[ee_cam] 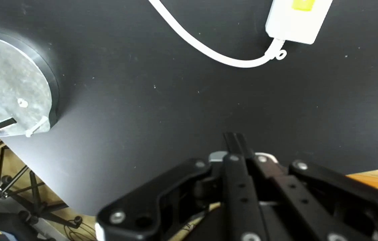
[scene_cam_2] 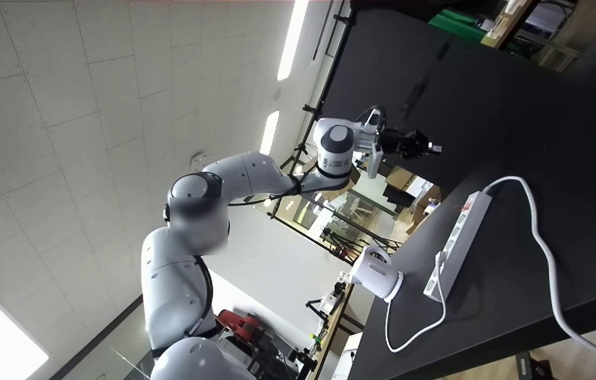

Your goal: Turn off the switch on the adapter

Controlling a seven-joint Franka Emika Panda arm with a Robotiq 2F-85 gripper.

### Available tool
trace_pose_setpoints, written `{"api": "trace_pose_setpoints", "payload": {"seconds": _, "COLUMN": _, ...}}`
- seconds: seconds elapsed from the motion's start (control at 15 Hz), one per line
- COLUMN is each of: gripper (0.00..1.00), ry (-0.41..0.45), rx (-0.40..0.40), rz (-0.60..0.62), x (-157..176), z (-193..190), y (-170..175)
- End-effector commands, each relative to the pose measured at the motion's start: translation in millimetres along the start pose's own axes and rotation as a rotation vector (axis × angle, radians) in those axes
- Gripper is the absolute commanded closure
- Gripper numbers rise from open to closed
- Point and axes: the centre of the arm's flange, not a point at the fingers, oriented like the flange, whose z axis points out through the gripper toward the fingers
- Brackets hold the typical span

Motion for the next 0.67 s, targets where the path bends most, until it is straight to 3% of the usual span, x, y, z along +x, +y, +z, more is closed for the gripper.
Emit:
{"api": "trace_pose_setpoints", "payload": {"seconds": 0.0, "gripper": 1.00, "ry": -0.060, "rx": -0.007, "rz": 0.000, "x": -2, "z": 4, "y": -22}}
{"api": "trace_pose_setpoints", "payload": {"seconds": 0.07, "gripper": 0.99, "ry": -0.034, "rx": -0.005, "rz": -0.011, "x": -6, "z": 8, "y": -10}}
{"api": "trace_pose_setpoints", "payload": {"seconds": 0.6, "gripper": 0.99, "ry": -0.053, "rx": -0.008, "rz": -0.027, "x": -11, "z": 9, "y": -21}}
